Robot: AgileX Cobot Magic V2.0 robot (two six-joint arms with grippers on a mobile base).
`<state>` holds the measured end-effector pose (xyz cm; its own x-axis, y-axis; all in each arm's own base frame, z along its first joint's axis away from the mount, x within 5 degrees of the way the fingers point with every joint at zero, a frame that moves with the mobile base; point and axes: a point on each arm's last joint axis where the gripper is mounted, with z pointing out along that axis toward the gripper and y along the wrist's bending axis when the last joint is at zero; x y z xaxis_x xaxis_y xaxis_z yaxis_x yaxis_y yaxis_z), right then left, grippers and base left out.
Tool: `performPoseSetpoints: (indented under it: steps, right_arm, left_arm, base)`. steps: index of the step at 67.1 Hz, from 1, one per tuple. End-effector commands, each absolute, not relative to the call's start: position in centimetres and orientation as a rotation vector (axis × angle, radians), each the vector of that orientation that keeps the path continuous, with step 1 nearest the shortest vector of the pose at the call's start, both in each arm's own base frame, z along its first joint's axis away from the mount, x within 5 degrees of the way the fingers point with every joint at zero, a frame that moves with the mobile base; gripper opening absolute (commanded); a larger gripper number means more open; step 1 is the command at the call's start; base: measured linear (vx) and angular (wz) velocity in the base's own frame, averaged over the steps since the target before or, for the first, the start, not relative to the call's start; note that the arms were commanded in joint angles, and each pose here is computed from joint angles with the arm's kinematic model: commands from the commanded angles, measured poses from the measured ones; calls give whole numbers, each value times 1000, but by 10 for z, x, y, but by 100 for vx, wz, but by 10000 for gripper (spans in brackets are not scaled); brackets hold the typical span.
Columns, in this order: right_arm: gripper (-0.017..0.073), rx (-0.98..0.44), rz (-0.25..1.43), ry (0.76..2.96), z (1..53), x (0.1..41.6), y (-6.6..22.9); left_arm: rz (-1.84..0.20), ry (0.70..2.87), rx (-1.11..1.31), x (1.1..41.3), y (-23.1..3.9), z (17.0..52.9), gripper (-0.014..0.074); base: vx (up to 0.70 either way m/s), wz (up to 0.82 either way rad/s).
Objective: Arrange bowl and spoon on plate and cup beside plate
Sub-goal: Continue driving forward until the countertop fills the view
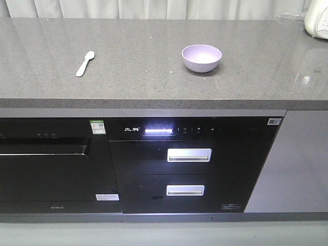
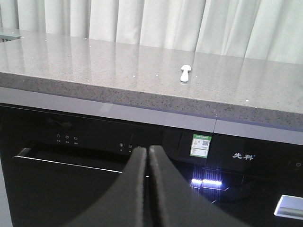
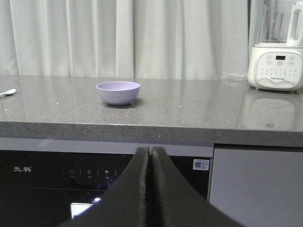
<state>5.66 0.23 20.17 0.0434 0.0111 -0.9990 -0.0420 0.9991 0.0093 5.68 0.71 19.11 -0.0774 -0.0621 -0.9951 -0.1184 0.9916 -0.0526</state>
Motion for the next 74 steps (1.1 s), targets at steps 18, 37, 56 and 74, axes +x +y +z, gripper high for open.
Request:
performPoseSetpoints:
  steps: [18,37,56,74]
  right_arm:
    - [-1,-28,30,1451,206,56,2]
    - [-1,-28,30,1451,206,56,2]
    - [-1,-28,30,1451,206,56,2]
    - [-1,-28,30,1451,206,56,2]
  left_arm:
    - [27,1617,-135,59,6,188,-6]
    - [27,1617,-135,59,6,188,-6]
    - [27,1617,-135,59,6,188,-6]
    - [27,1617,-135,59,6,188,-6]
  base:
    - [7,0]
    - [7,0]
    - [5,-1]
    - [5,-1]
